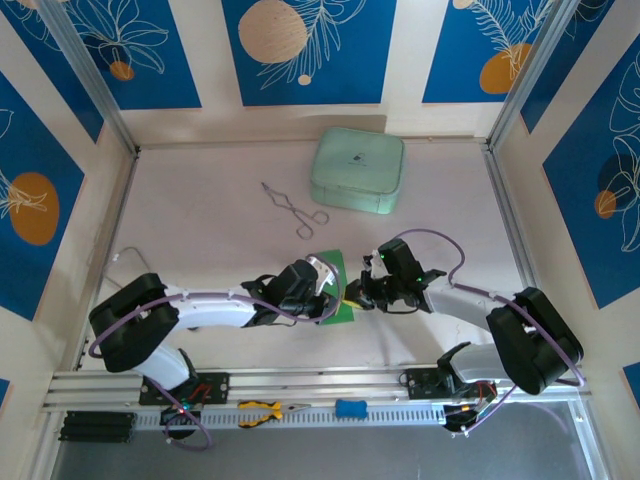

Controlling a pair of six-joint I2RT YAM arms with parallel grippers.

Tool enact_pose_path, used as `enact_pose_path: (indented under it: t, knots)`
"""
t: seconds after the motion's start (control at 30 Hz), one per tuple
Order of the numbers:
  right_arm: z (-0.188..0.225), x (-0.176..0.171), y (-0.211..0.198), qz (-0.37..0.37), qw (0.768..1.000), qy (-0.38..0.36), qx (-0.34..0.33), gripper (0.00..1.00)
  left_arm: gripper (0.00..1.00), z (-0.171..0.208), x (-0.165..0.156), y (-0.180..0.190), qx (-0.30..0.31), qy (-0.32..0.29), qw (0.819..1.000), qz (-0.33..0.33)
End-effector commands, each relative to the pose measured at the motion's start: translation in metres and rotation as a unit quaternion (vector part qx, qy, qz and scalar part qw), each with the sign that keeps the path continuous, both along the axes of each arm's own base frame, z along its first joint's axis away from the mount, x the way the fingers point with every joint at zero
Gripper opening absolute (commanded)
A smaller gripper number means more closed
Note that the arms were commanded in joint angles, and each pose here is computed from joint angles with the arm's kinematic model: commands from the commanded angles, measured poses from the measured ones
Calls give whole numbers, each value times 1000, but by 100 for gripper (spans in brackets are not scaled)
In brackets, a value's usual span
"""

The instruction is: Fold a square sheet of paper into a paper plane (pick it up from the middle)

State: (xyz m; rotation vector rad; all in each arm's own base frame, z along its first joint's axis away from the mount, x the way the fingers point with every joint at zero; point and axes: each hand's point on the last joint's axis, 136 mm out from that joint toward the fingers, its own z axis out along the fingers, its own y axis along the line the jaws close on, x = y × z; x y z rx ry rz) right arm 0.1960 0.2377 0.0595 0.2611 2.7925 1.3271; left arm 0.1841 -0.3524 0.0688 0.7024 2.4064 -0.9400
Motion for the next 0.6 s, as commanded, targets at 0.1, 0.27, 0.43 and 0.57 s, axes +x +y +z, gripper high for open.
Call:
enact_pose_path:
  t: [0.1,0.27,0.43,0.57]
  knots:
    - [2,-2,1,13,1000,3,13,9,7,1,4,-3,0,6,1000,-8]
    - [-2,-4,-7,0,1000,6,-6,10,0,3,8,-1,-2,5,1000,-2]
    - [-16,-9,-20,-30,999,18,-39,9,0,6,10,1,-8,5,1000,3]
    - [-24,-12,-21,-31,998,18,-56,6,0,9,11,2,-13,5,1000,8]
